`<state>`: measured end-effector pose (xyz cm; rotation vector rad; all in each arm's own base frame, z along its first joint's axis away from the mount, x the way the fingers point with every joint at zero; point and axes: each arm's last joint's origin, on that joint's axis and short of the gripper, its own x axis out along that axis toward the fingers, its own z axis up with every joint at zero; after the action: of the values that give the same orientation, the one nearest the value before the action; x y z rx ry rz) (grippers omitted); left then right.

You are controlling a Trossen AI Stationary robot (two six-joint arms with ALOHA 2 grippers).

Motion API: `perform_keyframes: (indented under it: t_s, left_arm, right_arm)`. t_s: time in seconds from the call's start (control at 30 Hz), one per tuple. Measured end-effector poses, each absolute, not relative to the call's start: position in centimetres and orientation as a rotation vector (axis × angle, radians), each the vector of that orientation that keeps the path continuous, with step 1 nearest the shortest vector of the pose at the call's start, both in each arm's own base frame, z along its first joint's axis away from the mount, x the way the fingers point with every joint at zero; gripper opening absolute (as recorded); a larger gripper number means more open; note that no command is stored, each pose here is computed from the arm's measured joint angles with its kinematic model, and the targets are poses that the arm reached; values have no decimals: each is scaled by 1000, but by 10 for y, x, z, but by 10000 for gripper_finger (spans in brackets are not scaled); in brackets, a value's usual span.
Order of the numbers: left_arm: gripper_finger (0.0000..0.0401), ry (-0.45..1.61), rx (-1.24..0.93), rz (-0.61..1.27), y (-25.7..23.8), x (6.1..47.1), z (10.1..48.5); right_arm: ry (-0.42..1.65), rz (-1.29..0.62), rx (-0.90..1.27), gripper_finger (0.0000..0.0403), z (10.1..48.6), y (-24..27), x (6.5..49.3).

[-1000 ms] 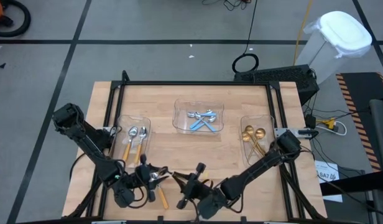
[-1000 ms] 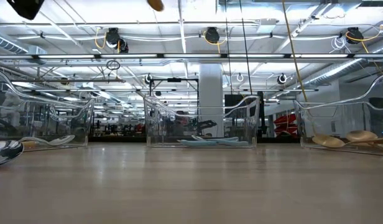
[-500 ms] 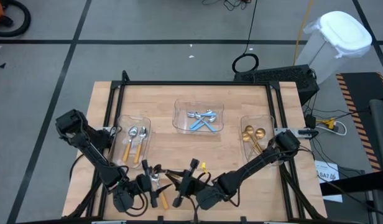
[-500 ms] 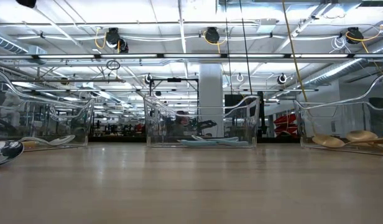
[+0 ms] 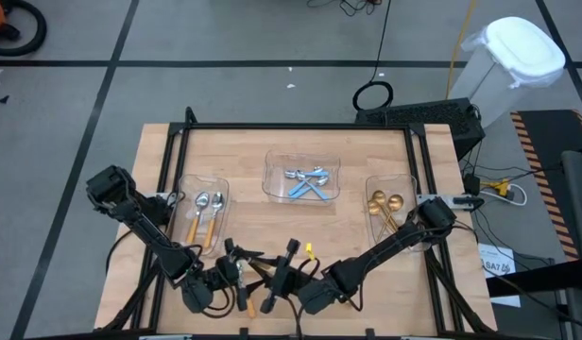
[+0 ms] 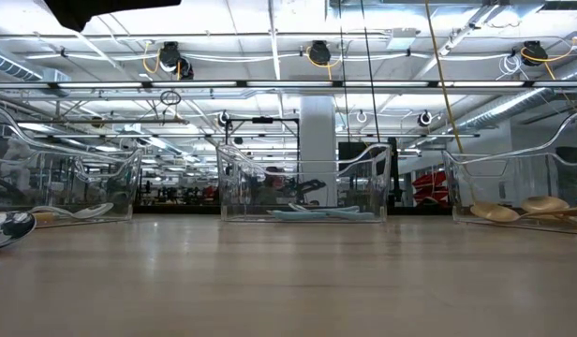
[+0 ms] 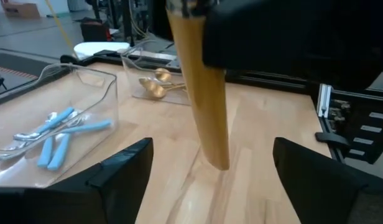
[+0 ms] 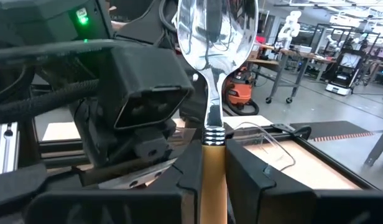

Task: Sort silverware by color (type)
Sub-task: Put the yellow spoon into the left transparent bin

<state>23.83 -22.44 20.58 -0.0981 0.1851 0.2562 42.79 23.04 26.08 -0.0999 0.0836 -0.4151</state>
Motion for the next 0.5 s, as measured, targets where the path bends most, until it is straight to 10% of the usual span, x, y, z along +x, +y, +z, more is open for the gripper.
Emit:
perform_keyframes:
  t_s: [0.5]
  left_arm:
    - [97,174,-136,302,-218,244,206]
  right_arm:
    - [50,-404,-82,42,265,228,430]
